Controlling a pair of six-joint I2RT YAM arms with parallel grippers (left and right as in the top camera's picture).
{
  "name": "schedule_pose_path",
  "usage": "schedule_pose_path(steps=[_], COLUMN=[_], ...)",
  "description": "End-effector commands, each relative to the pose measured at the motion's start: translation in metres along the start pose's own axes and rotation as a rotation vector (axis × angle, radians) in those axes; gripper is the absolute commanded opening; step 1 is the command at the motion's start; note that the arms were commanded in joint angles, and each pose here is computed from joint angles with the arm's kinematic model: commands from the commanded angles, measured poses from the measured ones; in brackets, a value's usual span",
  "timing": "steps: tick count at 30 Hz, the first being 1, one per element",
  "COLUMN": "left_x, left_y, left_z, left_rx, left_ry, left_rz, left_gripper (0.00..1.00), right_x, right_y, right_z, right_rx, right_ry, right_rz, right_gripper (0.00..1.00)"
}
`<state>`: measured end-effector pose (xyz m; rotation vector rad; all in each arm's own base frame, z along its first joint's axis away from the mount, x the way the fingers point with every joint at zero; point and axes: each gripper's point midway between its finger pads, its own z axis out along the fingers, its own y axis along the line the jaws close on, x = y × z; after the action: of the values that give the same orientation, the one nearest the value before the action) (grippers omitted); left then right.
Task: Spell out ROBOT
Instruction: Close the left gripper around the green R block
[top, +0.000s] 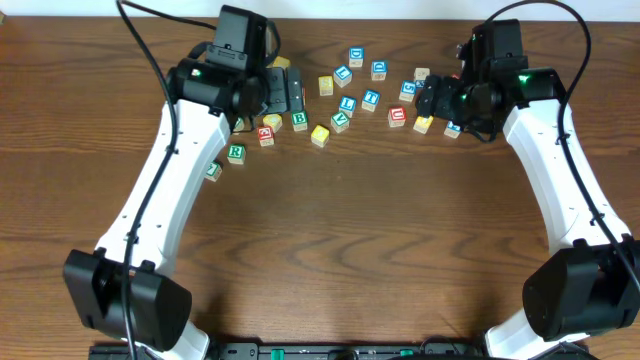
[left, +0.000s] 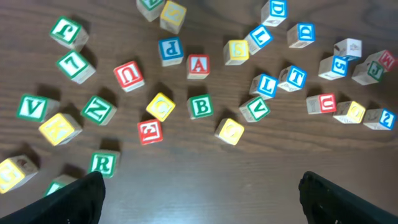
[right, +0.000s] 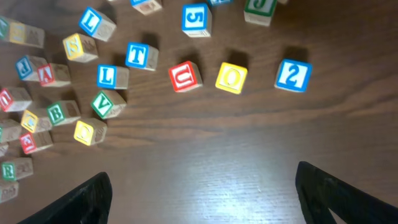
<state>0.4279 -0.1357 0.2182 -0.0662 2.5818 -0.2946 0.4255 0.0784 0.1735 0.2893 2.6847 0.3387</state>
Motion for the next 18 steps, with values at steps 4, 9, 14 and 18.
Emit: schedule_pose_path(steps=[4, 9, 14, 18], left_x=[-0.011, 0.019, 0.047, 0.063], left_y=[0.008, 0.044, 0.075, 0.1], left_z=[0.013, 0.026, 0.045, 0.066], left_rx=[-0.051, -0.232, -0.313, -0.351], left_ry=[-0.03, 0.087, 0.209, 0.279], left_rz=[-0.104, -0.114, -0.14, -0.149], left_gripper=[0.89, 0.84, 0.8, 0.77], right_x=[0.0, -0.001, -0.005, -0.008], right_y=[-0.006, -0.005, -0.003, -0.002], right_z=[0.002, 0.002, 0.002, 0.002], right_rx=[0.034, 0.032, 0.026, 0.021], right_ry=[0.0, -0.006, -0.02, -0.034], right_rz=[-0.018, -0.019, -0.021, -0.023], right_gripper=[0.91, 0.91, 0.92, 0.93])
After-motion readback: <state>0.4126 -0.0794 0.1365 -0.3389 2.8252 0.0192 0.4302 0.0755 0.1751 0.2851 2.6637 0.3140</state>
